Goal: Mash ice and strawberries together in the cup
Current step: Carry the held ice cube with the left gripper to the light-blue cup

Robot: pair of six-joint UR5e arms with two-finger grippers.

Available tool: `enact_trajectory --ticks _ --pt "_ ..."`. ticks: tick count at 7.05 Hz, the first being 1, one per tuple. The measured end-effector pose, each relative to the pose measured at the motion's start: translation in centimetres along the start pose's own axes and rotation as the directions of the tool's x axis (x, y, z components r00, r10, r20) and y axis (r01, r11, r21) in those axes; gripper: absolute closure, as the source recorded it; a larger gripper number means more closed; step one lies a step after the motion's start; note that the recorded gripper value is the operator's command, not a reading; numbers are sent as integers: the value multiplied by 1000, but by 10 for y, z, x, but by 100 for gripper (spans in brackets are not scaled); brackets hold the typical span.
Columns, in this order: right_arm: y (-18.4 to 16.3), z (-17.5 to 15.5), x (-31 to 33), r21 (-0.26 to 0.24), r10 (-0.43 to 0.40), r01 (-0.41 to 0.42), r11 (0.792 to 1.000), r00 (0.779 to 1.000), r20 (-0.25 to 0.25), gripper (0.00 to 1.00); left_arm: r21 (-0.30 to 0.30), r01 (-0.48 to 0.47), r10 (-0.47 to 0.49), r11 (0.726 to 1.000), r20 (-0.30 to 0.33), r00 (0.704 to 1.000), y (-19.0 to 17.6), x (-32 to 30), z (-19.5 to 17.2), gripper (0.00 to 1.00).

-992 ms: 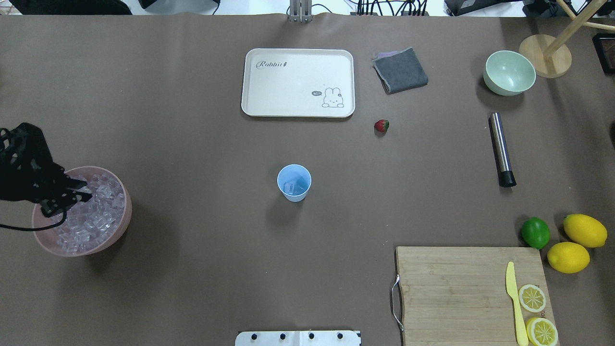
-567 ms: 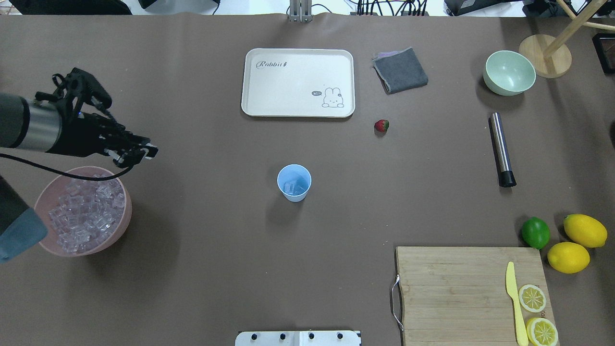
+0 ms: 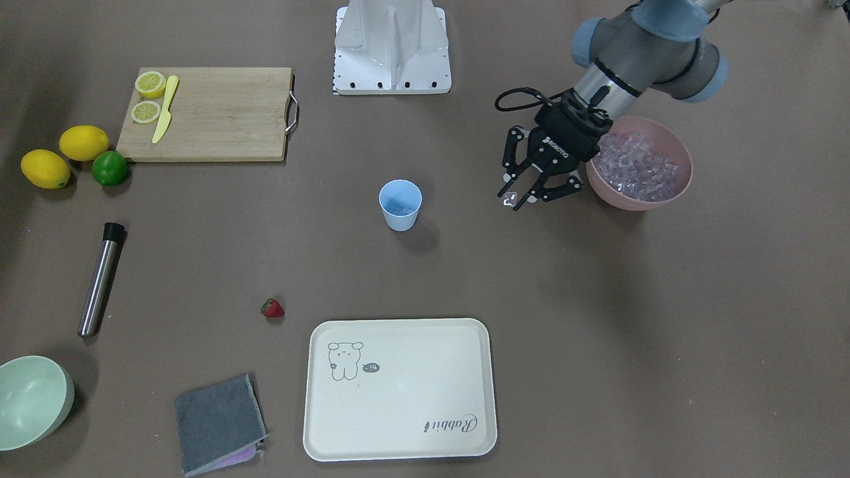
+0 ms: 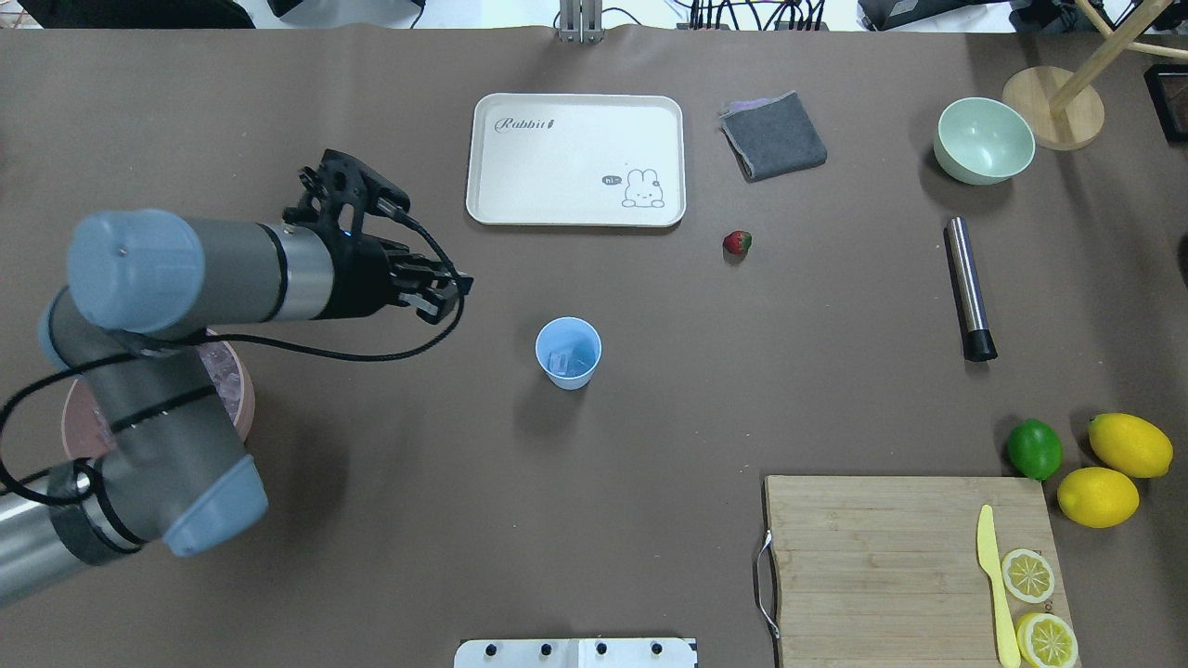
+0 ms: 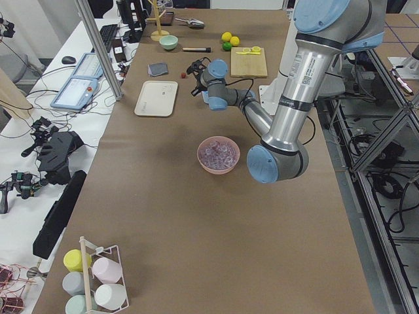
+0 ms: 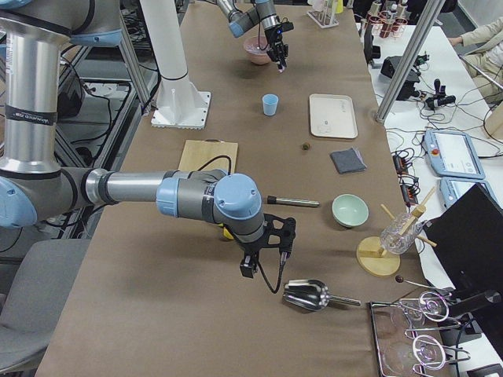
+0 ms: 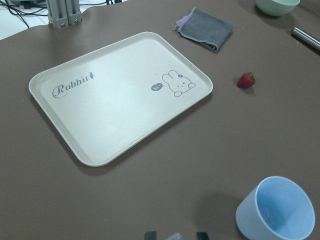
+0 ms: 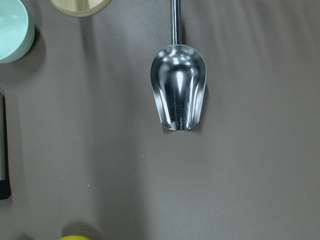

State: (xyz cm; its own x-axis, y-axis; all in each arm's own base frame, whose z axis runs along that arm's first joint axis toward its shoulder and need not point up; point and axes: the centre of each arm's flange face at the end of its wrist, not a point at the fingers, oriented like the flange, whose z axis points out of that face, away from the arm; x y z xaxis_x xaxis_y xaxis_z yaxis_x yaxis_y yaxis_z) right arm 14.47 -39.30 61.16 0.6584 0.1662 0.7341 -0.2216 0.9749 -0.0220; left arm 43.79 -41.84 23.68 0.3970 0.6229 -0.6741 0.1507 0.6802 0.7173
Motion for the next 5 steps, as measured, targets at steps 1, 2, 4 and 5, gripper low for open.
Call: enact_trajectory --ticks 1,2,4,5 --pt "-4 -1 -3 2 -9 9 1000 1000 -1 0 16 21 -22 1000 13 1000 9 43 19 100" --pt "-6 0 -6 1 -14 14 1000 1000 -2 0 27 26 -26 999 28 999 14 79 33 100" --pt "-8 2 -8 -4 -20 20 1000 1000 -4 0 31 20 -22 999 48 999 7 112 47 100" --pt "-9 2 -9 -5 -21 21 1000 1000 -4 0 31 15 -17 999 59 998 4 112 49 100"
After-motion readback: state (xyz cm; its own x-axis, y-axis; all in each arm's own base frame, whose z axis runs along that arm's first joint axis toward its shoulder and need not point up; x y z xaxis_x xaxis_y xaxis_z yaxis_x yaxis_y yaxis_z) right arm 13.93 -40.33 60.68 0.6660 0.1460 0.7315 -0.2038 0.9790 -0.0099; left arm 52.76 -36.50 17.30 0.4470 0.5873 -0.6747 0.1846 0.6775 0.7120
